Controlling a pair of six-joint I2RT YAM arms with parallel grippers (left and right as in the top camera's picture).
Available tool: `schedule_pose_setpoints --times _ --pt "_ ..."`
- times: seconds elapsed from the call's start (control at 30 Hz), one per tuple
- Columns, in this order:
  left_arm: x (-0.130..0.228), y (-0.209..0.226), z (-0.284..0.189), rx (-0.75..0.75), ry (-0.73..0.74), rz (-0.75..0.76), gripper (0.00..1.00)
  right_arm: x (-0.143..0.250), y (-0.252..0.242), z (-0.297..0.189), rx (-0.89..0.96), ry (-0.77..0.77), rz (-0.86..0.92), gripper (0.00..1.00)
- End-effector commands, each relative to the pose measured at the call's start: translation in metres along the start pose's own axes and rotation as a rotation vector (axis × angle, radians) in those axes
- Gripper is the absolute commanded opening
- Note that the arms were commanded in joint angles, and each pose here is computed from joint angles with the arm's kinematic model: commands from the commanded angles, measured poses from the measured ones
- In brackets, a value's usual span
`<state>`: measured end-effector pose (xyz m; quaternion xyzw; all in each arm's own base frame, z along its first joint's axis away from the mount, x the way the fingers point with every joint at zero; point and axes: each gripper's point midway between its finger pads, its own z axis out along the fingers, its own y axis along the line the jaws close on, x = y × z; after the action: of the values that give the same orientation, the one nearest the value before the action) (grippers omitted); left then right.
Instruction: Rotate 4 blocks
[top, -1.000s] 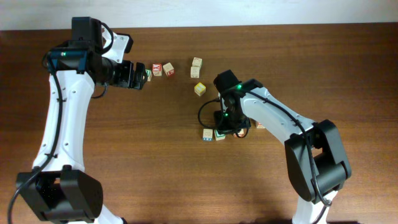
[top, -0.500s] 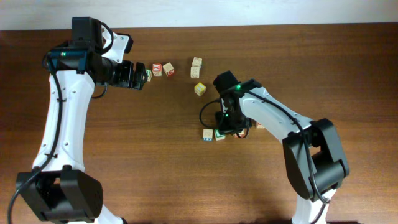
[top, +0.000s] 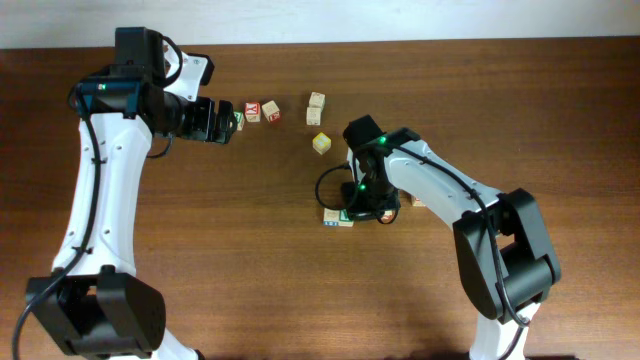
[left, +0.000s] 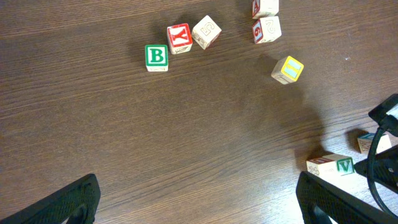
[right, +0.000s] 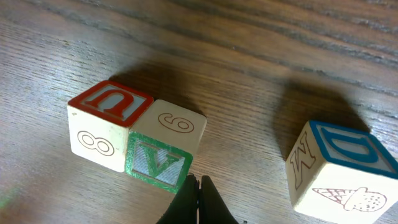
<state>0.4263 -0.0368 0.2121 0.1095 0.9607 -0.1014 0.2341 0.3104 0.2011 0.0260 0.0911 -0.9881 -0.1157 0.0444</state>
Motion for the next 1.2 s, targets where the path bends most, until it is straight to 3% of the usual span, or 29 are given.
schedule_pose_setpoints --times 0.0,0.23,0.43,0.8,1.17 --pt "-0.004 -0.001 -0.001 0.009 -0.010 0.011 0.99 -0.013 0.006 -0.003 -0.023 -0.030 -0.018 0.04" --pt "-0.004 -0.001 -0.001 0.009 -0.010 0.011 0.99 -0.020 0.005 -0.010 -0.023 -0.055 -0.009 0.05" --pt "-0.004 -0.001 -0.001 0.009 -0.010 0.011 0.99 -0.051 -0.047 -0.072 0.103 -0.148 0.099 0.05" --pt "-0.004 -0.001 -0.001 0.009 -0.010 0.011 0.99 -0.017 -0.078 -0.010 0.107 -0.052 0.118 0.05" --pt "-0.004 -0.001 -0.001 0.009 -0.010 0.011 0.99 0.000 -0.024 0.001 -0.035 0.014 0.058 0.05"
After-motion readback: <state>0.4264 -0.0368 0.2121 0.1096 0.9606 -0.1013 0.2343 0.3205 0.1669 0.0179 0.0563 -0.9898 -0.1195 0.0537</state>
